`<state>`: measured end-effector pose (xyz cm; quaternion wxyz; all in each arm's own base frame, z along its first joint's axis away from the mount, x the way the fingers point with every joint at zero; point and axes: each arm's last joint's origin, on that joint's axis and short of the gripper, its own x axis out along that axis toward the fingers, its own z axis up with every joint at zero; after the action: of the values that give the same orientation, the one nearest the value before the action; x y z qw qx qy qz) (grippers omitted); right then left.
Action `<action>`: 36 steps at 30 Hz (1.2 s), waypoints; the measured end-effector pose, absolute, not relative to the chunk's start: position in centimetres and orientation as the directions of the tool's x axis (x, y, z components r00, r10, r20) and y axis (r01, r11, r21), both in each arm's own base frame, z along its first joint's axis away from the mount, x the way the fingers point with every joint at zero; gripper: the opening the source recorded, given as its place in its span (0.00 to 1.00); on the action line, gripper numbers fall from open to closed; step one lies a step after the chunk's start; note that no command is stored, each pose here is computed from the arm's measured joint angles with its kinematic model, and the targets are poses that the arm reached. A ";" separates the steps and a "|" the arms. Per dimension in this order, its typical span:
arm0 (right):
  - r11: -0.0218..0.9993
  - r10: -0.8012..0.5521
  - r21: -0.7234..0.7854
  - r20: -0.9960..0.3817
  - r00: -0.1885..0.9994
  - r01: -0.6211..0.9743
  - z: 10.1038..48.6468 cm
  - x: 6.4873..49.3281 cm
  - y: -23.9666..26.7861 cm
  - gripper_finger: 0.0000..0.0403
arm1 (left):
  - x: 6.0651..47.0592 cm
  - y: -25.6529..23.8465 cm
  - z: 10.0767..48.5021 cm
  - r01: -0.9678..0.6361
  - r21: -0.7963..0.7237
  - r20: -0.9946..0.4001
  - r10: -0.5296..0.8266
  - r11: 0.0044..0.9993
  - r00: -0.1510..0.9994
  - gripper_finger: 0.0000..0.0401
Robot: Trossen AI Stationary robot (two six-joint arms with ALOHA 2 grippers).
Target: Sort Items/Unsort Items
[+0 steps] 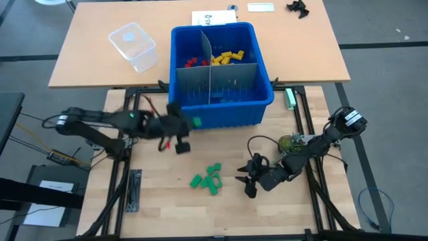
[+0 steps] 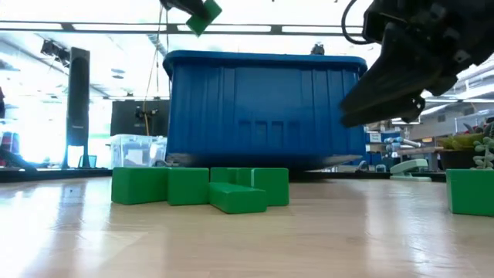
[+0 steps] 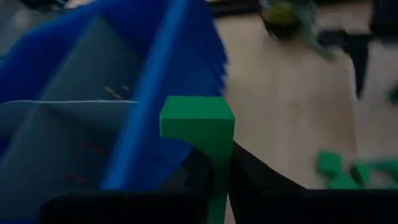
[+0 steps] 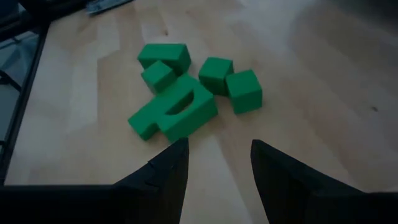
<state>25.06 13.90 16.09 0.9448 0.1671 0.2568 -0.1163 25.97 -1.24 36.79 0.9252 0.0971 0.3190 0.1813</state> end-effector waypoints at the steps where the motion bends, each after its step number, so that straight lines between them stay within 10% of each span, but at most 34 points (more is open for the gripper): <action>1: 0.918 -0.141 0.249 -0.523 0.841 0.308 16.1 25.2 13.7 0.43 | 25.6 -0.6 37.2 -0.296 0.290 -0.540 0.411 0.910 0.734 0.10; 15: 0.914 -0.206 0.214 -0.489 0.848 0.345 16.5 26.9 11.0 0.43 | 23.3 10.7 37.5 -0.667 0.164 -0.541 0.631 0.727 0.555 0.10; 36: 0.917 -0.110 0.276 -0.518 0.848 0.287 16.0 27.0 10.2 0.43 | 24.9 9.8 37.5 -0.472 0.059 -0.537 0.426 0.880 0.728 0.45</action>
<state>26.96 10.23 15.99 0.9455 0.1742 0.2545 -0.1049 24.87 9.78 37.54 0.9287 -0.0406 0.2784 0.2417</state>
